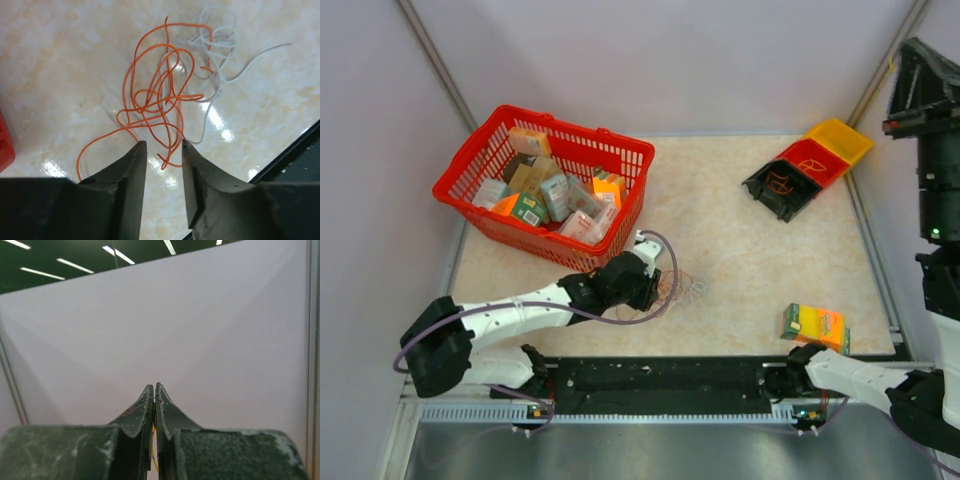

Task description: Untangle the cables

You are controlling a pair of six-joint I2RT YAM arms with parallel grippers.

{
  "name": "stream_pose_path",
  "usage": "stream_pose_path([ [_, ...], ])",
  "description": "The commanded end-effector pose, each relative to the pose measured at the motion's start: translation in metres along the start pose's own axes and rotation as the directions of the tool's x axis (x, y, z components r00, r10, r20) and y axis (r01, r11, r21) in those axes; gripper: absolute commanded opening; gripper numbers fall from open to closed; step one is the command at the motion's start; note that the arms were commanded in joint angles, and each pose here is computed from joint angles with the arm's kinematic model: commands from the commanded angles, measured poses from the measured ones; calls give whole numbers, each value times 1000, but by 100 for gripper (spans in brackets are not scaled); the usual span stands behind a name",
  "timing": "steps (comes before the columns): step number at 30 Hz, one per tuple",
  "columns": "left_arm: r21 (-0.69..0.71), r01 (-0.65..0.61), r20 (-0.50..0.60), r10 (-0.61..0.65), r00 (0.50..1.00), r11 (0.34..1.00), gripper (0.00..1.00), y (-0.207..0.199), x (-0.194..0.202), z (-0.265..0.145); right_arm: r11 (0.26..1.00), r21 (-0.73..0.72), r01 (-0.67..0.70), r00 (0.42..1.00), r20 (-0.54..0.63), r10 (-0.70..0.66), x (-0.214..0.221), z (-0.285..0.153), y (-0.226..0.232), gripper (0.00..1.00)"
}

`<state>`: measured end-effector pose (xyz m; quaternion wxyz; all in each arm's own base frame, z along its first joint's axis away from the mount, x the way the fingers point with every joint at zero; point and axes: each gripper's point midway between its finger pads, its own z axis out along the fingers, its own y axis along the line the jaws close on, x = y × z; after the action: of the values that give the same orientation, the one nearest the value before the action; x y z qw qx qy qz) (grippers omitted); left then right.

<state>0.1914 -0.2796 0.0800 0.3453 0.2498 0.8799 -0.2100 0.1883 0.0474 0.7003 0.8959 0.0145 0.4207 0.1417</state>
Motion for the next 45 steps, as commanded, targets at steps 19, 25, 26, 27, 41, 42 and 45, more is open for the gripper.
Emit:
stream_pose_path([
  [19,290,-50,236,-21,971,956,69,-56,-76,-83,990,71,119,942,-323,-91,195,-16,-3,0],
  [25,312,-43,252,-39,967,949,70,-58,-77,-91,979,92,180,847,-521,-107,303,-47,-20,0],
  [26,318,-45,255,-39,966,947,70,-59,-78,-92,980,107,167,819,-569,-78,324,-58,-23,0],
  [27,319,-49,261,-38,965,947,70,-59,-79,-94,981,127,149,790,-611,-42,342,-68,-27,0],
  [41,362,-66,267,-36,963,930,71,-66,-78,-98,904,320,283,92,-948,306,487,-327,-58,1],
  [42,368,-64,263,-37,964,928,71,-68,-77,-96,898,337,283,81,-941,327,487,-337,-58,1],
  [45,383,-61,253,-42,966,922,71,-71,-76,-94,895,357,267,42,-932,359,491,-359,-56,7],
])
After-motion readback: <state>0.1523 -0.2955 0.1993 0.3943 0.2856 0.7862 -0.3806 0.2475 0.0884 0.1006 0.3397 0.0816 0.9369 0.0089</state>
